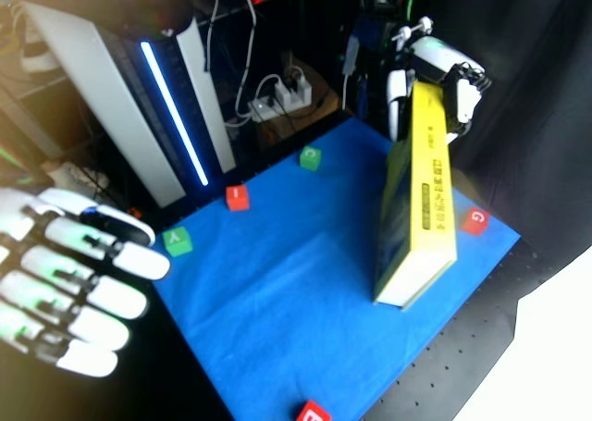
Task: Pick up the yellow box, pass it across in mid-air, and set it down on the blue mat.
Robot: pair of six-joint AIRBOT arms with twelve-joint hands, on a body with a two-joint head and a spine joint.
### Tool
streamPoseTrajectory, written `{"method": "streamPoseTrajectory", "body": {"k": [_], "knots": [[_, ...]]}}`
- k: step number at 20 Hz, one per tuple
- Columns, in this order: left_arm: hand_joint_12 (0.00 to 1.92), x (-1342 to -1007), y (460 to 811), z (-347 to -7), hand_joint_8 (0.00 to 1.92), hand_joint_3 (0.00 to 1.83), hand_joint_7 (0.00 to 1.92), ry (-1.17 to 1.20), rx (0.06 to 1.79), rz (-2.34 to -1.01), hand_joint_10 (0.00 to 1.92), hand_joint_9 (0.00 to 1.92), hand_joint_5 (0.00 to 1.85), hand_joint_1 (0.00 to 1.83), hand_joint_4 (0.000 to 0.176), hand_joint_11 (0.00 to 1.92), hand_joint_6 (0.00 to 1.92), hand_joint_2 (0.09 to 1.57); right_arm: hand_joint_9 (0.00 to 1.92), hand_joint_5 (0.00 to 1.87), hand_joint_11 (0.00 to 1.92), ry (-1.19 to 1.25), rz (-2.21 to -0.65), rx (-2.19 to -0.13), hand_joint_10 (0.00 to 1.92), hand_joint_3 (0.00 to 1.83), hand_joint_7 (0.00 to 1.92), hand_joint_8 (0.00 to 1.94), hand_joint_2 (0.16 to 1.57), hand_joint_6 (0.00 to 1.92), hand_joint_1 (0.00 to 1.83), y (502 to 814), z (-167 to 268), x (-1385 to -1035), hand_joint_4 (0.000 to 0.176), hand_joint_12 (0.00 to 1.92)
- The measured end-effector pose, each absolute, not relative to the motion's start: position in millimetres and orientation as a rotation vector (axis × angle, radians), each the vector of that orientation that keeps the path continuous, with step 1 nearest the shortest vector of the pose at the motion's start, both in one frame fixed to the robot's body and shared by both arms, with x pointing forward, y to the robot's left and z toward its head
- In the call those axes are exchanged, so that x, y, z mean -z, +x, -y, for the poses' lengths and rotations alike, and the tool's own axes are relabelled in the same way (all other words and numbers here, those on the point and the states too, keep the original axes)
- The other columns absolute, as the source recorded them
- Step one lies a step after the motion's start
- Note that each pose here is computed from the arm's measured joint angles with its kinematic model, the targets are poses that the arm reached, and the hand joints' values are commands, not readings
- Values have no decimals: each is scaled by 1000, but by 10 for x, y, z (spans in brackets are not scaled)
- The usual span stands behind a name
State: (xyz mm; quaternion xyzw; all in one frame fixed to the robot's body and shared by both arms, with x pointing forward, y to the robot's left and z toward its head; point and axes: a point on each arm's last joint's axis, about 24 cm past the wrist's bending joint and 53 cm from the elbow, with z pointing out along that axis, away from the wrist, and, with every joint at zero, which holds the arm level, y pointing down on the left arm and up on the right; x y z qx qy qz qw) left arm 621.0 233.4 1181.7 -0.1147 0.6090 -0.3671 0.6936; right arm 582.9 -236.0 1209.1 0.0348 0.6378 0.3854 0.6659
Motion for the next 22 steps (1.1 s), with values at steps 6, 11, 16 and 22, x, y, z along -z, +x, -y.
{"method": "streamPoseTrajectory", "body": {"k": [6,11,16,22], "knots": [[1921,-12178,6078,-1957,1921,0,1429,-115,938,-1256,1921,1561,1214,1081,0,1618,1921,1200,0,0,10,-36,-1365,-939,0,0,0,0,1242,0,616,5767,2129,-12378,27,421],[1921,-12245,6079,-1473,1921,0,1426,17,1026,-1270,1921,1570,1168,997,0,1642,1921,1201,7,0,0,-91,-1290,-998,4,0,0,0,1187,0,768,5894,1889,-12606,2,956],[1921,-12147,6042,-1284,1921,0,1385,101,1041,-1326,1921,1530,1165,1106,0,1614,1921,1178,2,0,0,-202,-1365,-1048,0,2,0,0,1135,0,594,6118,1286,-12473,36,825],[1921,-12359,5990,-1063,1921,1,1364,187,1076,-1263,1921,1519,1196,1035,0,1629,1921,1183,157,96,8,-203,-1484,-1001,1,0,130,19,1147,18,596,6316,1200,-12186,0,549]]}}
